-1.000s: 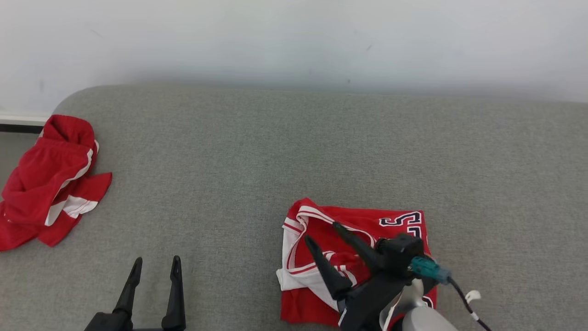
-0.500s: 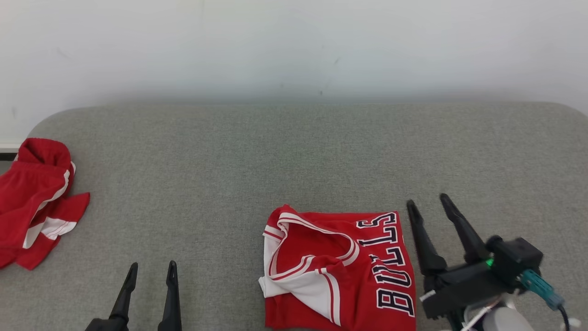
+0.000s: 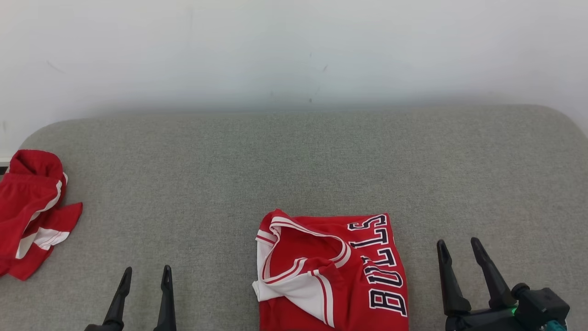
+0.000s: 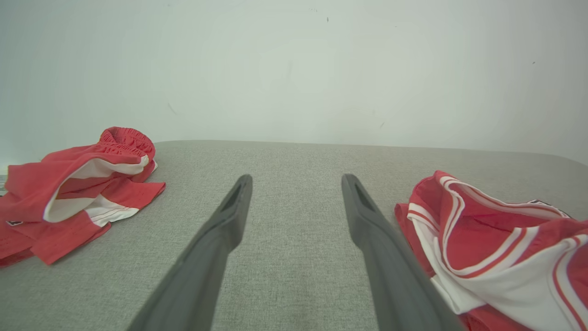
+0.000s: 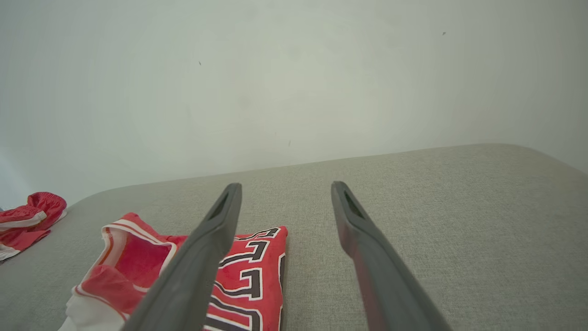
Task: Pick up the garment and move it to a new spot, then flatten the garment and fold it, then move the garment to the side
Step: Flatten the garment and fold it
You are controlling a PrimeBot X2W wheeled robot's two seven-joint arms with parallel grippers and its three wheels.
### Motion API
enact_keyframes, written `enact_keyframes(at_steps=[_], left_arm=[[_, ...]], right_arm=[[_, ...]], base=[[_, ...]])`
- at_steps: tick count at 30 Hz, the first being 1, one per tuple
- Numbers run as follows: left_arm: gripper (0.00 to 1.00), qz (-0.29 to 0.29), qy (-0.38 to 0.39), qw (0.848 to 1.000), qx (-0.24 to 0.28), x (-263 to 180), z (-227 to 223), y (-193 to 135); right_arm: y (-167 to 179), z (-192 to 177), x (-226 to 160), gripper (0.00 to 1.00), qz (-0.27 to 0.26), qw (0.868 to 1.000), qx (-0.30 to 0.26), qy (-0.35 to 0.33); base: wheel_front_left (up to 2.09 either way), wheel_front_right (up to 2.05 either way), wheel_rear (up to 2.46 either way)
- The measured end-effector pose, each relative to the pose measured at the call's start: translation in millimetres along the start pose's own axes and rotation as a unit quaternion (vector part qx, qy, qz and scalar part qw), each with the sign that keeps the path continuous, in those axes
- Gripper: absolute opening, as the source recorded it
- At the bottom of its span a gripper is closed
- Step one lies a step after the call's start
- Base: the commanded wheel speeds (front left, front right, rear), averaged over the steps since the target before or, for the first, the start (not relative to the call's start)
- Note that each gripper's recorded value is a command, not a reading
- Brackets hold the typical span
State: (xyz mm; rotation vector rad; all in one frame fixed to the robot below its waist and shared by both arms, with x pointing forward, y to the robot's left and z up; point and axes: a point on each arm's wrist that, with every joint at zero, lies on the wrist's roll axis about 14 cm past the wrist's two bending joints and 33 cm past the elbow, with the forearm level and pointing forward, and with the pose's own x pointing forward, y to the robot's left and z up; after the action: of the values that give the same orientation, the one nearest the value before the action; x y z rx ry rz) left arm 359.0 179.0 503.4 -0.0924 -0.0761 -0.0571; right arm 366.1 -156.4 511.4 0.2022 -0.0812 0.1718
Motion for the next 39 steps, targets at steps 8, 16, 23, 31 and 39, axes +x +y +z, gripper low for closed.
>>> enact_keyframes(at_steps=[8,16,23,31,39], left_arm=[[1.0,0.003,-0.003,1.0,0.003,-5.0,2.2,2.5],[1.0,0.016,-0.004,1.0,0.009,-10.2,3.6,11.1],[1.0,0.029,0.001,1.0,0.008,-16.6,0.9,17.7],[1.0,0.057,0.007,0.998,0.006,-25.7,-1.4,32.3],[1.0,0.072,0.014,0.997,0.005,-29.2,-5.5,39.1]], right_arm=[[9.6,-6.4,-3.6,1.0,0.013,1.0,0.003,0.008],[41.0,-19.7,2.7,1.0,0.071,0.997,0.006,0.031],[93.5,-43.9,18.7,1.0,0.162,0.983,0.015,0.082],[121.3,-78.4,23.1,0.85,0.207,0.967,0.025,0.146],[137.4,-93.0,23.7,0.0,0.231,0.958,0.033,0.168]], base=[[0.0,0.0,0.0],[0.0,0.0,0.0],[0.0,0.0,0.0],[0.0,0.0,0.0],[0.0,0.0,0.0]])
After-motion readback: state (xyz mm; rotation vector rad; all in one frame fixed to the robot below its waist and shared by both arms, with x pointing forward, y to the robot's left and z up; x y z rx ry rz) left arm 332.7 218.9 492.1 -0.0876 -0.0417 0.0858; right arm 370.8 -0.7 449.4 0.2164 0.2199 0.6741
